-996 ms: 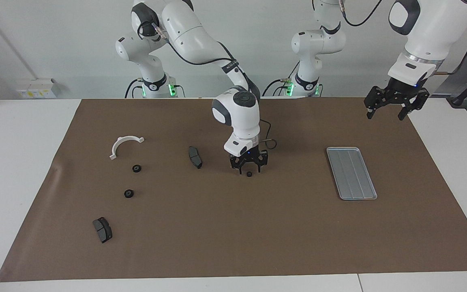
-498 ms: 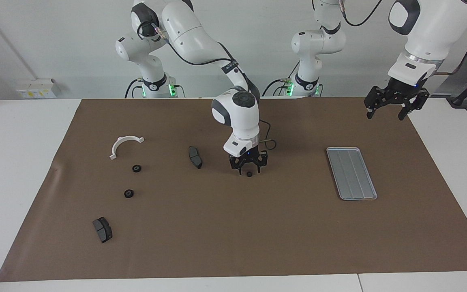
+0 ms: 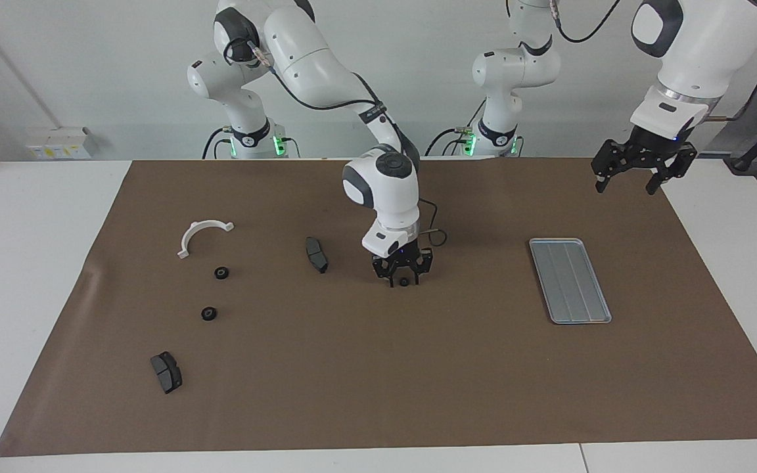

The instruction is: Place bearing gear from tray to pile

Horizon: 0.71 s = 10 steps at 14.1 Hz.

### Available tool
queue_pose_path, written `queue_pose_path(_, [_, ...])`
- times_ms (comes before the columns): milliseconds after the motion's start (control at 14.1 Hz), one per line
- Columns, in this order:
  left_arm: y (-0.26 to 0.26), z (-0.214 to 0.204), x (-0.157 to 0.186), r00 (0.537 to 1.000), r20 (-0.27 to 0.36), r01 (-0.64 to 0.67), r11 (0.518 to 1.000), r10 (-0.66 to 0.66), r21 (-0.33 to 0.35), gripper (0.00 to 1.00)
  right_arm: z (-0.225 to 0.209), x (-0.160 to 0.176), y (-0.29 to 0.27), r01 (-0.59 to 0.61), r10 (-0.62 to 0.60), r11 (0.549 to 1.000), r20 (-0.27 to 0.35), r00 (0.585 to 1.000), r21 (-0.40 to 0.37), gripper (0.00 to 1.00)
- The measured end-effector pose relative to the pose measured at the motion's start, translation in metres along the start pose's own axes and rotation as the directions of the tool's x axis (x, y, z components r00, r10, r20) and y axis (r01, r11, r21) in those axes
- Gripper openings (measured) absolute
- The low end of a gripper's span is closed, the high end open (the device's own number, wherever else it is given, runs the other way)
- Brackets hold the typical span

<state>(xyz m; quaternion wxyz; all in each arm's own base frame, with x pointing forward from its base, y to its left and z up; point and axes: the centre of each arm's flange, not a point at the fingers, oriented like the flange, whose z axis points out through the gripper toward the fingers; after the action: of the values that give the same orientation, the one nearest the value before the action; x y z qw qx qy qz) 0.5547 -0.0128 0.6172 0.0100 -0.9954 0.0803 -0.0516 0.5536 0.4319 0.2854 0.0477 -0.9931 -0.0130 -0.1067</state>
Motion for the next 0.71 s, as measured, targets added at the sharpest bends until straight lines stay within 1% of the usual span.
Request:
queue_pose_path(213, [0.0000,-0.0001,0.0000,1.000,-0.001,0.023,1.000,-0.023,0.000,1.00,0.0000,-0.0004,-0.0003,0.004,-0.004,1.000,0.000,1.000,-0.003,0.63])
queue_pose_path(498, [0.0005,-0.0002,0.0001,0.993,-0.001,0.114,0.993,-0.114,0.000,1.00,0.0000,-0.0010,-0.0007,0.018,-0.018,1.000,0.005,1.000,-0.007,0.63])
queue_pose_path(711, [0.0024,-0.0003,0.0003,0.993,-0.001,0.117,0.993,-0.117,0.000,1.00,0.0003,-0.0020,-0.0002,0.037,-0.037,0.999,0.016,0.999,-0.014,0.63])
